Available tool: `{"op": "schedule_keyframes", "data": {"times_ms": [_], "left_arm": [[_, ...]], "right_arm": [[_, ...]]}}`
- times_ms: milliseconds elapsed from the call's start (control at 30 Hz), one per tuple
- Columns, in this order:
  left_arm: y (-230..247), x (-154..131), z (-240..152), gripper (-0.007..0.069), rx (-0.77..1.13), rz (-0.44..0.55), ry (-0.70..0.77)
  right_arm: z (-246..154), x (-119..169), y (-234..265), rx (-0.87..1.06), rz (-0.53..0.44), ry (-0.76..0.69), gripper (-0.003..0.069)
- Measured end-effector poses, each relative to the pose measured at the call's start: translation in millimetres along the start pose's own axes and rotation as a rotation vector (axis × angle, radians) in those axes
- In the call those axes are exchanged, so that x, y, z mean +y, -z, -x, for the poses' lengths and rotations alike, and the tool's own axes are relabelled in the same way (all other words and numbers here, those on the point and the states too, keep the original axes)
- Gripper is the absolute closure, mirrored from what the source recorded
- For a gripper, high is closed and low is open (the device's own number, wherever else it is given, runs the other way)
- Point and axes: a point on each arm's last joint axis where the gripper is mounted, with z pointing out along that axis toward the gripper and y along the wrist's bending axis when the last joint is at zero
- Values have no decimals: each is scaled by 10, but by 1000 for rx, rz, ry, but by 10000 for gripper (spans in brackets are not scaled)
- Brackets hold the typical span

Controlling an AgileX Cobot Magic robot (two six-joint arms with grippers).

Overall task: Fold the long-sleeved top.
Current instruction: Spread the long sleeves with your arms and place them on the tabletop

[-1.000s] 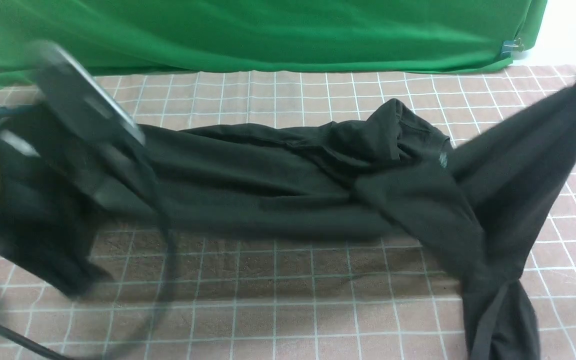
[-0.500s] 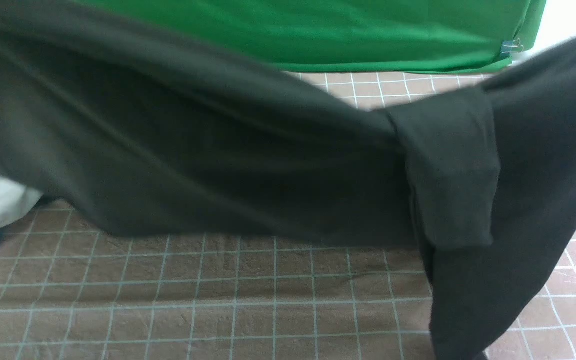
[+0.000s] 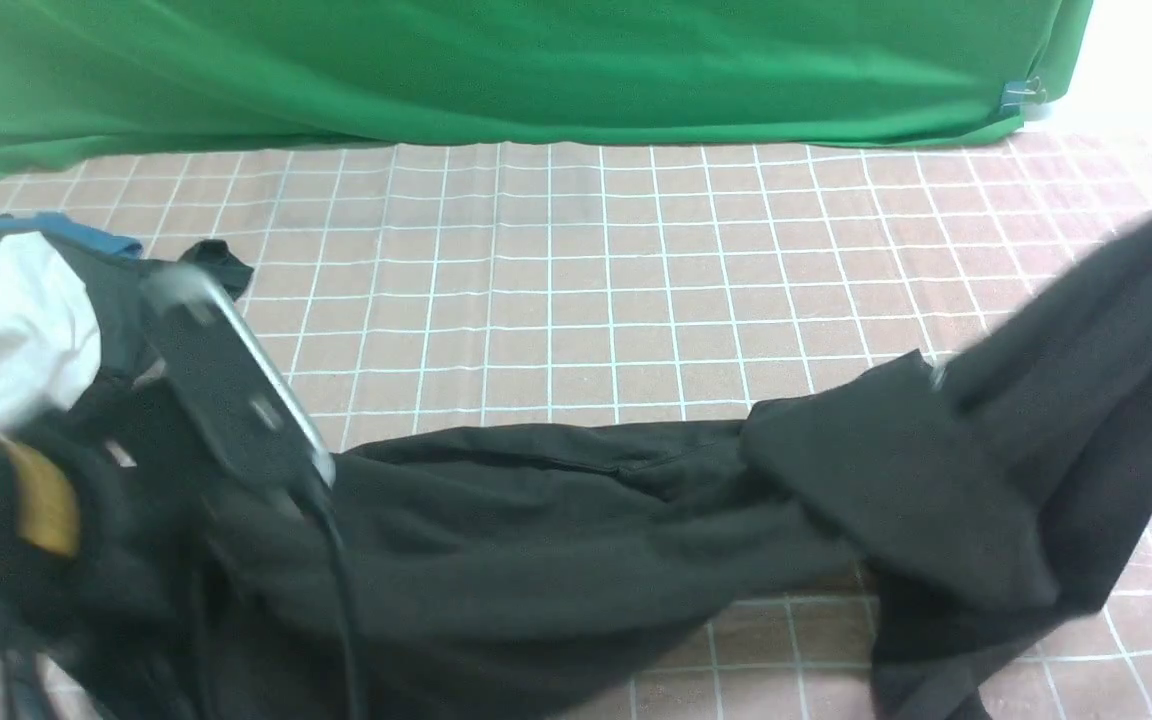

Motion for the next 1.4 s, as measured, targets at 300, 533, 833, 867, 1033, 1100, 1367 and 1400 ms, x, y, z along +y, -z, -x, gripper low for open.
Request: {"op": "schedule_keyframes", "data": {"times_ms": [300,533,833,867,1033,1100,1367,1400], "left_arm": [[-249,-168,-87,590,136,-180,10],[5,212,258,590,-88,22,65],[1516,1779,626,590,-475,262,537],[1573,1830,601,590,-501,223,582],[1369,1683,607,590,-454,91,536],[1164,1535,598,590,-387,30,510],[575,915,346,590,-181,-130,442],[566,804,274,590,-172,-137,431]], "right_arm": [[-565,-28,-569,291,34,-79,629],[-194,-70,-496,48,-1,-81,629],[1011,-390,350,-241,-63,-75,629],[1023,-416,401,-219,-60,-79,629],[845,-419,276,-46,-20,-94,629],[705,-420,130,44,1,-110,629],[137,-303,-67,187,29,-128,629],[33,-254,2,167,24,-119,629]]}}
